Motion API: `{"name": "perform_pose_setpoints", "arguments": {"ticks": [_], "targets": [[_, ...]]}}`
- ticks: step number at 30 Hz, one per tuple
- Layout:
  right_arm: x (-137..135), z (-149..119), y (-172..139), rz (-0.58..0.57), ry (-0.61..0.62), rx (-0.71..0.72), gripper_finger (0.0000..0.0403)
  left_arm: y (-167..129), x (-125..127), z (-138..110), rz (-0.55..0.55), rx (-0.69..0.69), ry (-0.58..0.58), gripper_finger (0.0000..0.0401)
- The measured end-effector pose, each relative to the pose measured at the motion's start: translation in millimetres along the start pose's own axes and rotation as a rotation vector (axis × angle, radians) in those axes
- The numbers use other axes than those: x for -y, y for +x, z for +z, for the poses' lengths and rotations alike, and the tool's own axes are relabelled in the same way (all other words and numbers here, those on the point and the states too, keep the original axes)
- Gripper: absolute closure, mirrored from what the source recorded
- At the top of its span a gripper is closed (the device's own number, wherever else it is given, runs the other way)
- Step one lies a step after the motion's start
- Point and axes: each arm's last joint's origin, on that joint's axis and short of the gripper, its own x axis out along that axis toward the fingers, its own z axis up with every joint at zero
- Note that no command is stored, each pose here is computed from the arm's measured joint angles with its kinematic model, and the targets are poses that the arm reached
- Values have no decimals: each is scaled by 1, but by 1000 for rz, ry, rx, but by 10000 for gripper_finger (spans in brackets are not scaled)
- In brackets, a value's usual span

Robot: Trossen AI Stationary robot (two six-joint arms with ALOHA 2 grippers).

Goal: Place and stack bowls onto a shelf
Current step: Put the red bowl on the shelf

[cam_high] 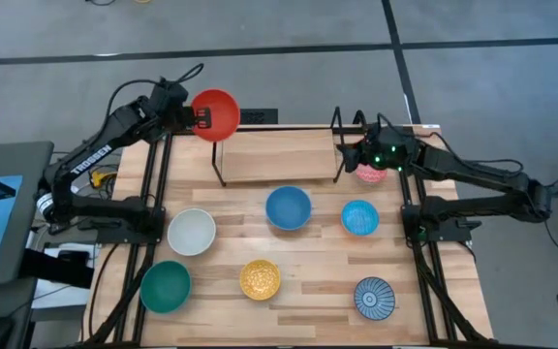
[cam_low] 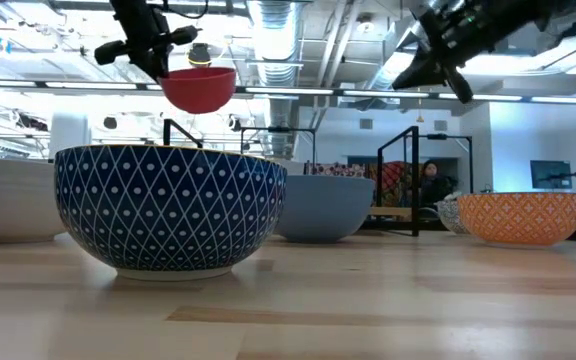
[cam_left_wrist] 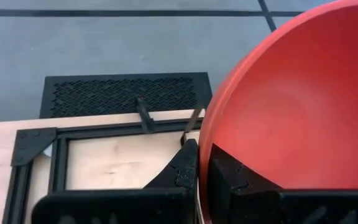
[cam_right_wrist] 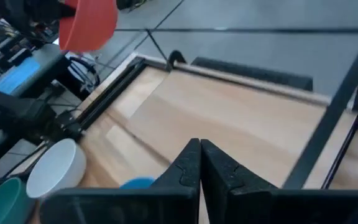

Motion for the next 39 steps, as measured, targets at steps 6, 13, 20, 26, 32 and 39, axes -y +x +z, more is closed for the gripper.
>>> {"name": "perform_pose_setpoints", "arguments": {"ticks": [6, 13, 20, 26, 32, 39], "targets": [[-1, 16, 7, -50, -3, -11, 376, -5, 11, -4, -39, 19, 24, 401], [-22, 43, 28, -35, -130, 9, 361, -6, 48, -12, -177, 102, 167, 401], [-76, 78, 41, -13, -421, 117, 305, -9, 89, -22, -197, 288, 372, 401], [-111, 89, 51, 43, -583, 165, 207, -10, 117, -32, -144, 423, 519, 401], [-119, 88, 73, -12, -680, 149, 146, -11, 137, -38, -130, 510, 575, 401], [-112, 86, 94, -150, -664, 103, 169, -14, 146, -44, -144, 541, 627, 401]]}}
